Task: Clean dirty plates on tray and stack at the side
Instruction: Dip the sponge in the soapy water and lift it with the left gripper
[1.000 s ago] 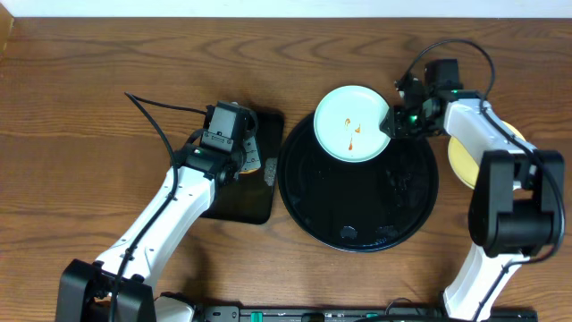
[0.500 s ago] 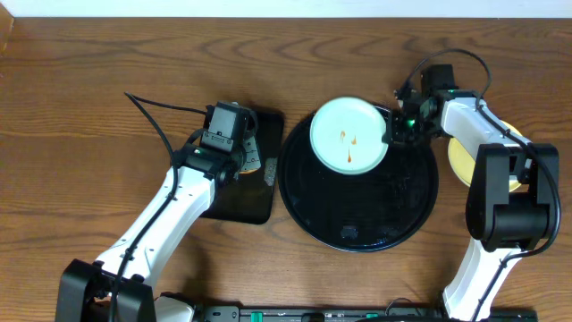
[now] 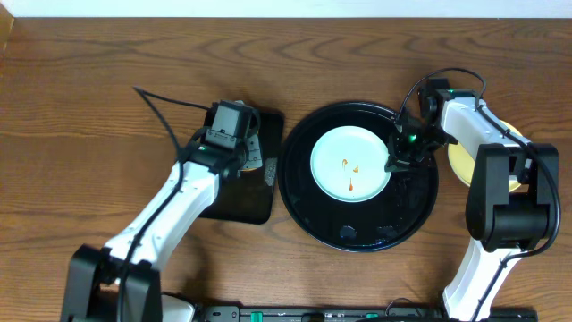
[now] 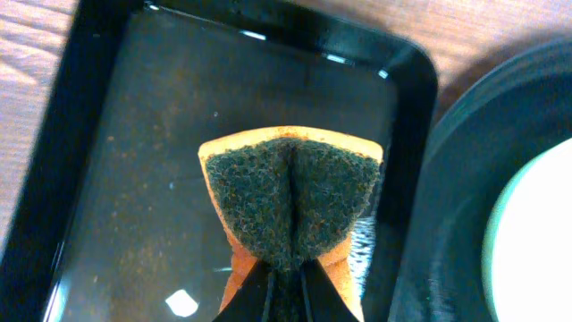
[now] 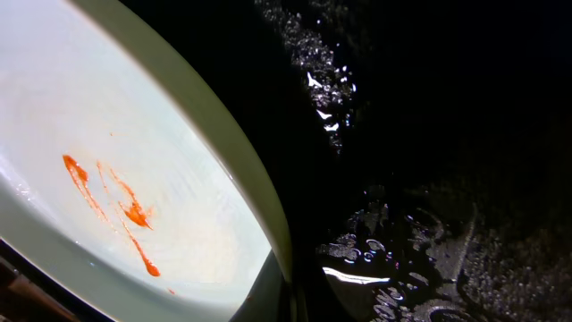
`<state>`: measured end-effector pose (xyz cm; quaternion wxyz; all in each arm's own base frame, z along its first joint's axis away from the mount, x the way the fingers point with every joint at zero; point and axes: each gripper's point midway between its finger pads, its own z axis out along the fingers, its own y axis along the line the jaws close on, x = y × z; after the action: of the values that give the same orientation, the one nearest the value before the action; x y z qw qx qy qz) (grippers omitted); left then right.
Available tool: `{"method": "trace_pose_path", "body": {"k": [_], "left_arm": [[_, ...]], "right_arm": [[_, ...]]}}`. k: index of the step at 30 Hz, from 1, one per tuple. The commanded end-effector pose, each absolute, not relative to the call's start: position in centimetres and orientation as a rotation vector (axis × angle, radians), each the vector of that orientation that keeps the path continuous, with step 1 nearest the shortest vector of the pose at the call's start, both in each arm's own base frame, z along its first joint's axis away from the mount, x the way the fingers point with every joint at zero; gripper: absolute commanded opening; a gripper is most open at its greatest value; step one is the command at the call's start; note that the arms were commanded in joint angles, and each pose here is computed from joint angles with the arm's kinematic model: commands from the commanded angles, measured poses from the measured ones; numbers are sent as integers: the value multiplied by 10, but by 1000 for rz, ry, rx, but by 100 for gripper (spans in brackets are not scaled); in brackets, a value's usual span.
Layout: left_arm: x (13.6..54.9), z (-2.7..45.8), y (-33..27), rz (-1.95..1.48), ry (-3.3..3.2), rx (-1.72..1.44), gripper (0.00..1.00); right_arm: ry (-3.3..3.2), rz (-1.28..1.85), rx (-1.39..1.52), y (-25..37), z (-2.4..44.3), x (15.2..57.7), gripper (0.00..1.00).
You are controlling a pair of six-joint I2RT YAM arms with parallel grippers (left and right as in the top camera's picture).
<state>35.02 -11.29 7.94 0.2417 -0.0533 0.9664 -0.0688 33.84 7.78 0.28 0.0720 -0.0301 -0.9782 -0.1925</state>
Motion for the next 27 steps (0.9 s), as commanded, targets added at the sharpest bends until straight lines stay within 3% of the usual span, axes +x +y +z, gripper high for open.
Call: {"method": "trace_pose_path", "body": {"k": [1, 4, 11, 16, 20, 27], "left_arm": [[345, 51, -117, -167, 2718, 20, 8], [341, 27, -131, -238, 2773, 174, 8], [339, -17, -124, -156, 2855, 210, 8], [352, -13, -123, -170, 2814, -61, 8], [359, -5, -153, -402, 2778, -36, 8], [373, 13, -139, -328, 2721, -74, 8]], "right_arm": [[-2970, -548, -38, 79, 10, 338, 1], [-2970, -548, -35, 79, 10, 338, 1], [-2969, -547, -30, 81, 10, 337, 1], [-2969, -547, -30, 81, 10, 337, 1], [-2968, -547, -31, 81, 10, 337, 1], [-2962, -545, -32, 80, 10, 336, 1]]}}
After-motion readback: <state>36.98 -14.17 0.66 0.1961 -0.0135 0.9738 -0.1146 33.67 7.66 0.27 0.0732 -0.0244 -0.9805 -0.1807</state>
